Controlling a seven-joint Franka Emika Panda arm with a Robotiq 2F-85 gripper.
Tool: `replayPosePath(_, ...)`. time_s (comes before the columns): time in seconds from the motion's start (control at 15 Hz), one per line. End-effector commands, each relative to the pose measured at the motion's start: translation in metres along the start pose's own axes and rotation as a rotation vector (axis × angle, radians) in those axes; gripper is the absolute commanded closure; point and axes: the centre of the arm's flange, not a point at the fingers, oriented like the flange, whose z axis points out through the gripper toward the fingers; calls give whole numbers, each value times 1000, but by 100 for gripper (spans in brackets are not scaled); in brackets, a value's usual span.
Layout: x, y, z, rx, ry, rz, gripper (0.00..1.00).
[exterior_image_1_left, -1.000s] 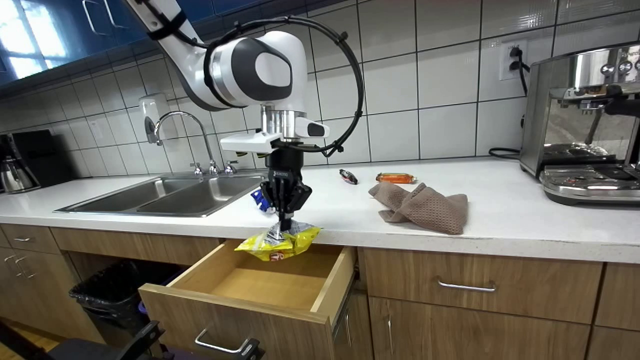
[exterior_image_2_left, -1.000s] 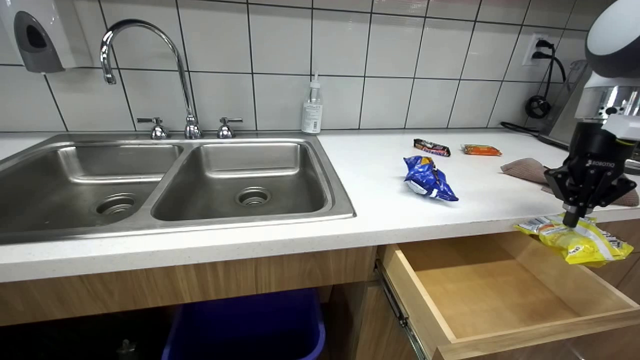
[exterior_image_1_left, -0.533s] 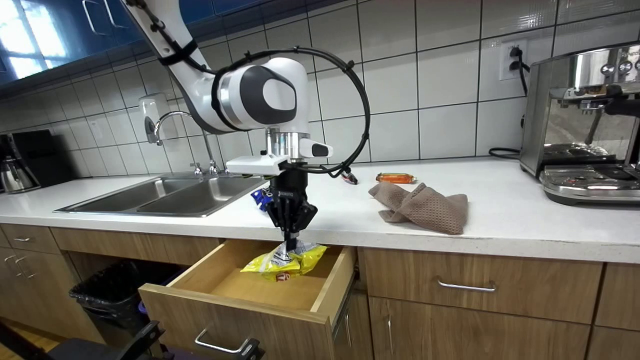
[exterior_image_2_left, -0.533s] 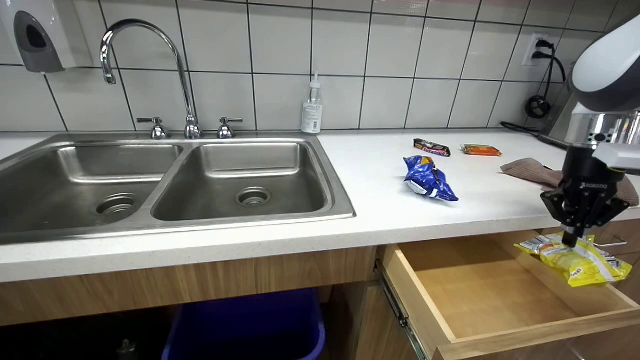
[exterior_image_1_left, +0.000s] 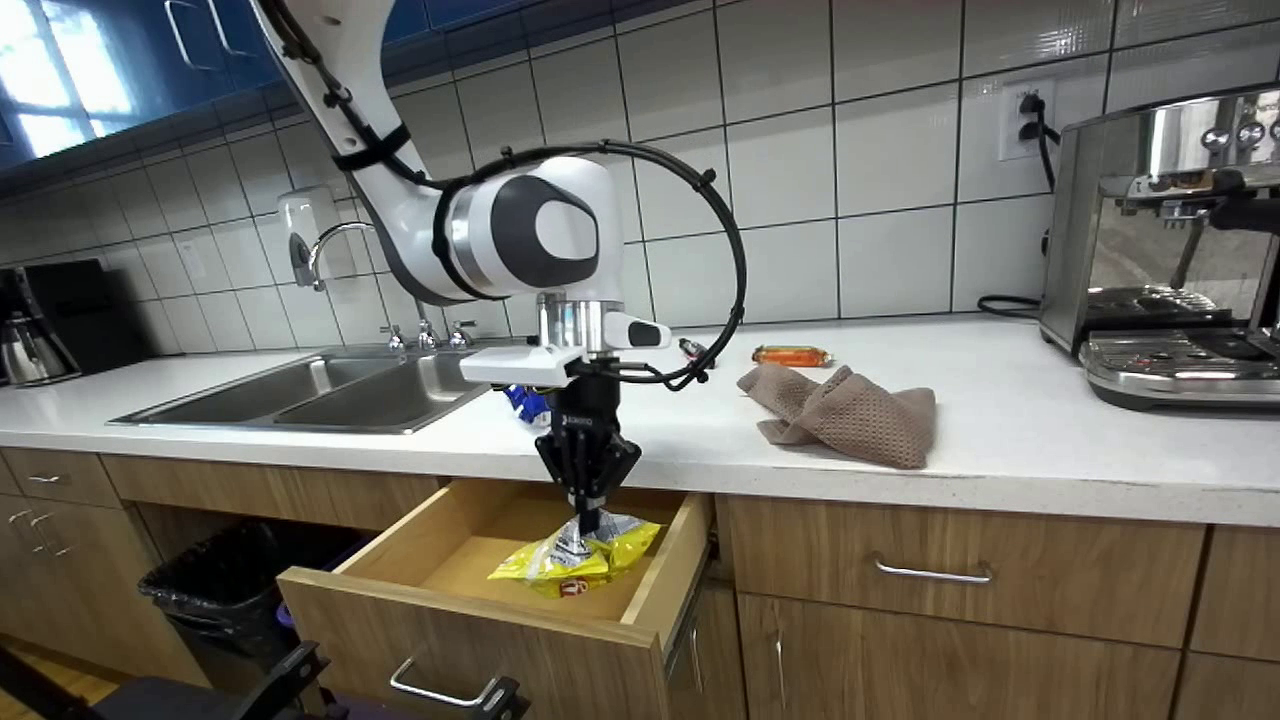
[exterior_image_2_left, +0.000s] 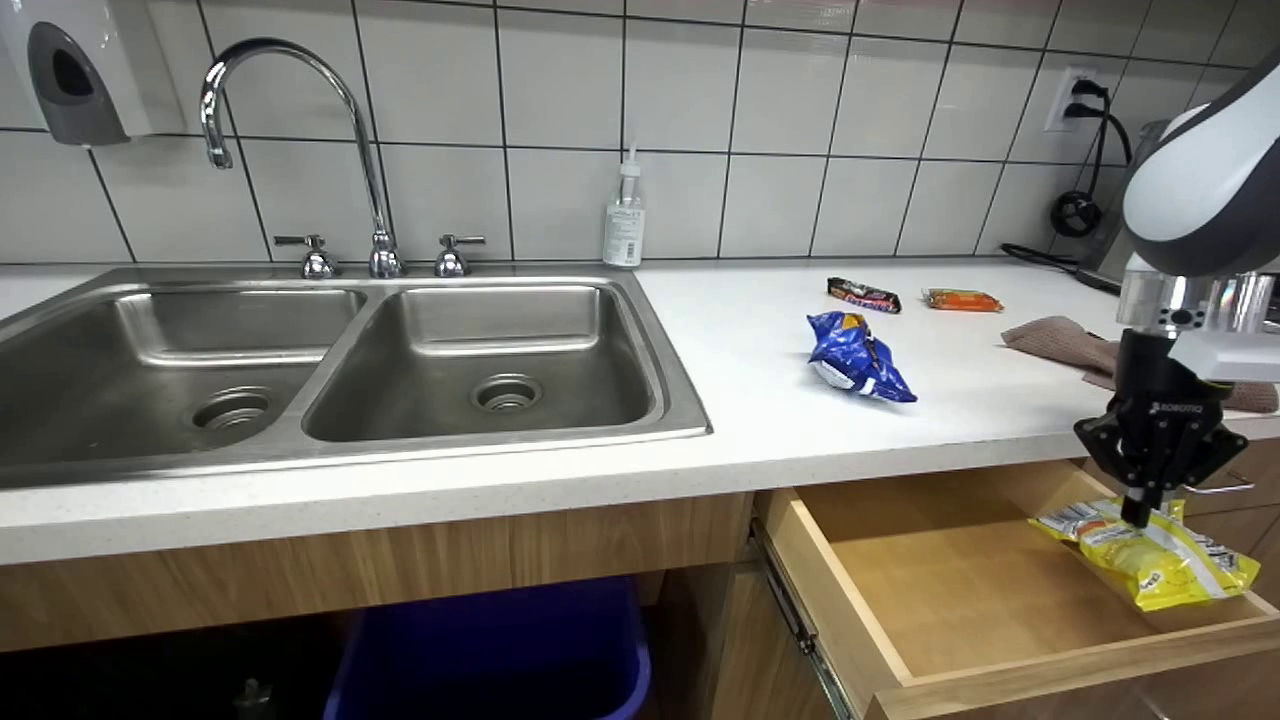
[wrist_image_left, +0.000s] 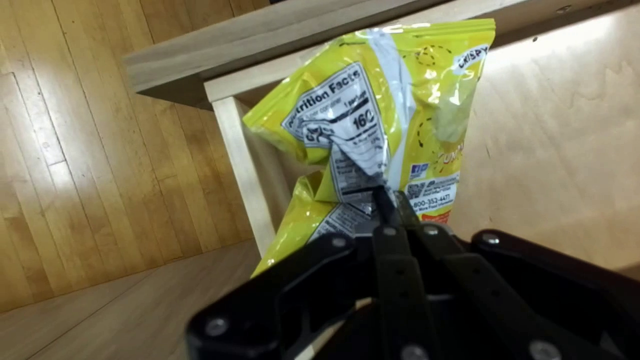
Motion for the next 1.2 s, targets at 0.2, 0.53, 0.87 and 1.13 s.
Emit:
replayPosePath(0.2, 0, -6, 0, -30, 11, 13, 73)
replayPosePath(0.53, -13, -7, -17, -36, 30, -12, 38)
replayPosePath(0.87, -33, -6, -40, -16, 55, -36, 1)
replayPosePath(1.13, -44, -8, -63, 6, 64, -60, 0)
